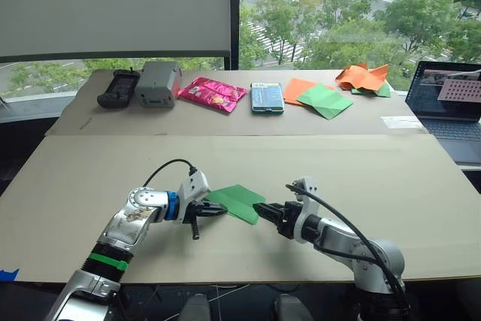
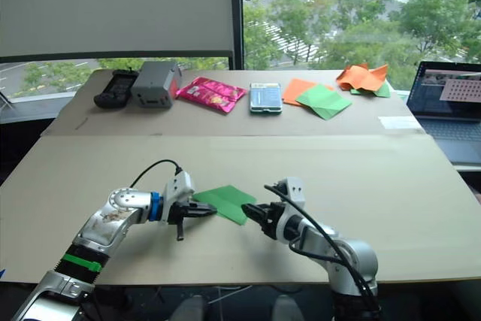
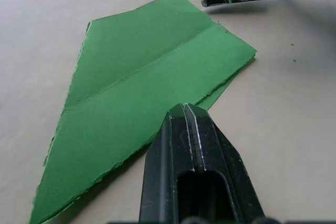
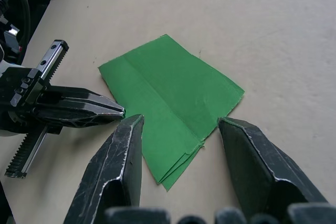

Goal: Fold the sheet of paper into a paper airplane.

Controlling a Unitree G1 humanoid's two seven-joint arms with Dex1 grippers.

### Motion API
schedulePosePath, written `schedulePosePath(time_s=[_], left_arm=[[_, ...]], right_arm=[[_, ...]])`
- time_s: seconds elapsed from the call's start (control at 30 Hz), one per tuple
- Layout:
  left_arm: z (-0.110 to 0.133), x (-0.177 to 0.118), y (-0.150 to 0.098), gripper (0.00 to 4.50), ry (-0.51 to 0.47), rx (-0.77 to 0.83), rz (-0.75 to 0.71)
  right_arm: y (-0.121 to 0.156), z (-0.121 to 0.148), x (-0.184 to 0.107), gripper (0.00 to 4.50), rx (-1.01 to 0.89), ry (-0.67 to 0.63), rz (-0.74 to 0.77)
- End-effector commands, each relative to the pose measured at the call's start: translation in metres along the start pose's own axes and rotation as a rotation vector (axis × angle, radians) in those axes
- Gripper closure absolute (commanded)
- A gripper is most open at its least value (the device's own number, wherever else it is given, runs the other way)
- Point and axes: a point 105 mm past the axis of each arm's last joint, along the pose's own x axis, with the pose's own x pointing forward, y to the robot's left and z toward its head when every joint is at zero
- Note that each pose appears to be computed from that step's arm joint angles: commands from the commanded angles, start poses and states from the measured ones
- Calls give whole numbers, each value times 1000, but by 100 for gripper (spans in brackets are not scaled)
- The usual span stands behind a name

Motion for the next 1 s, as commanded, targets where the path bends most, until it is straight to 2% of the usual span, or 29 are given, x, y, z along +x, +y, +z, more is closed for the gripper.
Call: schedulePosePath(time_s=[0.03, 0.57, 1.0], left_arm=[[13, -6, 4, 450, -34, 10, 29], [16, -19, 9, 450, -47, 2, 85], [6, -29, 21, 450, -14, -15, 148]], right_arm=[[7, 10, 2, 199, -11, -53, 24], [8, 13, 4, 199, 1, -66, 37], [10, 15, 5, 199, 4, -73, 44]])
